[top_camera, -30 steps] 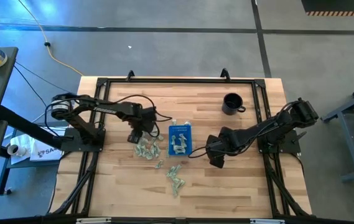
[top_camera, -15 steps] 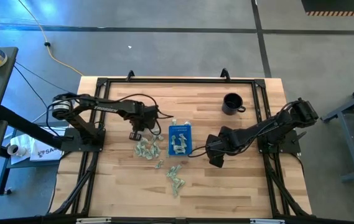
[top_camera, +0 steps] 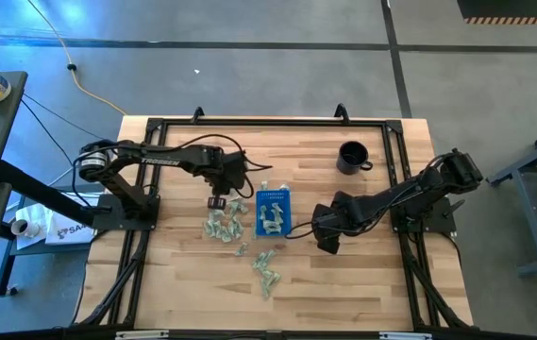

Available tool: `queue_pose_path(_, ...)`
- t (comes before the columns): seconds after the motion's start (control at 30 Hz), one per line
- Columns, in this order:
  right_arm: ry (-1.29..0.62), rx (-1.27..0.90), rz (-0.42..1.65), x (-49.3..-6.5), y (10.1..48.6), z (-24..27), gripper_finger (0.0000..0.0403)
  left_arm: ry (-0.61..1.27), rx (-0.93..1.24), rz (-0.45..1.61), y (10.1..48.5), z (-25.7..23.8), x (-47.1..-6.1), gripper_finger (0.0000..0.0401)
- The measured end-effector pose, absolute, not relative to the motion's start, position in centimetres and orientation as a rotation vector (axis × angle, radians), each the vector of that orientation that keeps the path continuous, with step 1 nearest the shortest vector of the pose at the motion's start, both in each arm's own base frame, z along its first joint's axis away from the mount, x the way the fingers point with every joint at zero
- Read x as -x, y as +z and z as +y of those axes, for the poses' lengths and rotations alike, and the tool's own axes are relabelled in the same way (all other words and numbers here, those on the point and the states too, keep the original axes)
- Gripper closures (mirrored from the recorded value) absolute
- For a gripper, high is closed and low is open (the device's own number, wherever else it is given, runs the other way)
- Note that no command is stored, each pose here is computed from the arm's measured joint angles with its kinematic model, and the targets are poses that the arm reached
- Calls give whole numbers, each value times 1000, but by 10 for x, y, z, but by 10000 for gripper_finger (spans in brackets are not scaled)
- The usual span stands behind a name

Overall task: Pick and place Stevia / Truvia into bins
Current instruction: Put the stevia packet into the basket

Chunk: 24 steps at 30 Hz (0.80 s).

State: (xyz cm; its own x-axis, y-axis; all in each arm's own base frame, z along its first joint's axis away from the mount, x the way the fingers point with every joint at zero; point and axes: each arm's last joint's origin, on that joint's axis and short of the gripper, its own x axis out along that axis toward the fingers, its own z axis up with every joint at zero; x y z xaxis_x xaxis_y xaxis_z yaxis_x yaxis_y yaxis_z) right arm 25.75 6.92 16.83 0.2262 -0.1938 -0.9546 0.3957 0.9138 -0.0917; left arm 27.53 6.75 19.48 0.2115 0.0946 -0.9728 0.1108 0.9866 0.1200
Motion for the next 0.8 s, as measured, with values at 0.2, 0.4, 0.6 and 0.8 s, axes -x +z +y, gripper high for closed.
queue_pose_path(0.2, -412, -179, 1279, -258, 168, 69, 107, 37, -147, 1373, 193, 68, -275, 179)
queue_pose_path(0.4, -413, -178, 1278, -258, 168, 69, 107, 103, -153, 1305, 195, 73, -281, 131)
queue_pose_path(0.6, -406, -174, 1281, -257, 168, 69, 107, 21, -143, 1246, 180, 87, -294, 166)
queue_pose_path(0.8, -406, -187, 1290, -256, 167, 69, 107, -47, -149, 1361, 153, 89, -296, 205)
